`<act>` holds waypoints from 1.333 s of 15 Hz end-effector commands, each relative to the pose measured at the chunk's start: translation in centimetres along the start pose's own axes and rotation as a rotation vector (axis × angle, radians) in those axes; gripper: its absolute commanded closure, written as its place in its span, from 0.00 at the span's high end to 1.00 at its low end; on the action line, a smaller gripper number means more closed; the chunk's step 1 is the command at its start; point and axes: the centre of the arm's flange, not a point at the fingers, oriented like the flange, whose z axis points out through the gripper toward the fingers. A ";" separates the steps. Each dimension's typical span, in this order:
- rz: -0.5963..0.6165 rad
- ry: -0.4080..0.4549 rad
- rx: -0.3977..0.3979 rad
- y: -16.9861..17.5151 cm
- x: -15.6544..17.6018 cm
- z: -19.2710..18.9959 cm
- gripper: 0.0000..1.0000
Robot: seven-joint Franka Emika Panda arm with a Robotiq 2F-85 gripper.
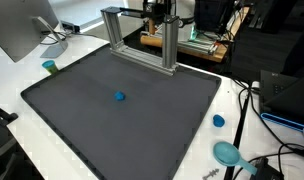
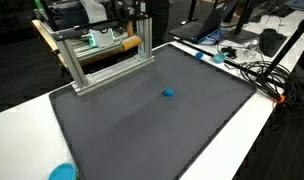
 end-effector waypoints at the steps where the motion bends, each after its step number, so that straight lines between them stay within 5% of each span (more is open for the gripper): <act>1: 0.027 0.007 0.010 0.3 -0.2 0.2 0.34; 6: 0.232 0.065 0.015 1.2 1.0 -0.3 0.34; 13: 0.144 -0.006 -0.026 0.7 0.3 -0.2 0.34; 14: 0.125 -0.027 -0.022 0.6 0.2 -0.2 0.84; 18: 0.079 -0.095 0.031 0.7 0.1 -0.3 0.98; 19: 0.068 -0.103 0.038 0.7 0.1 -0.3 0.95; 20: 0.054 -0.114 0.051 0.8 0.2 -0.3 0.82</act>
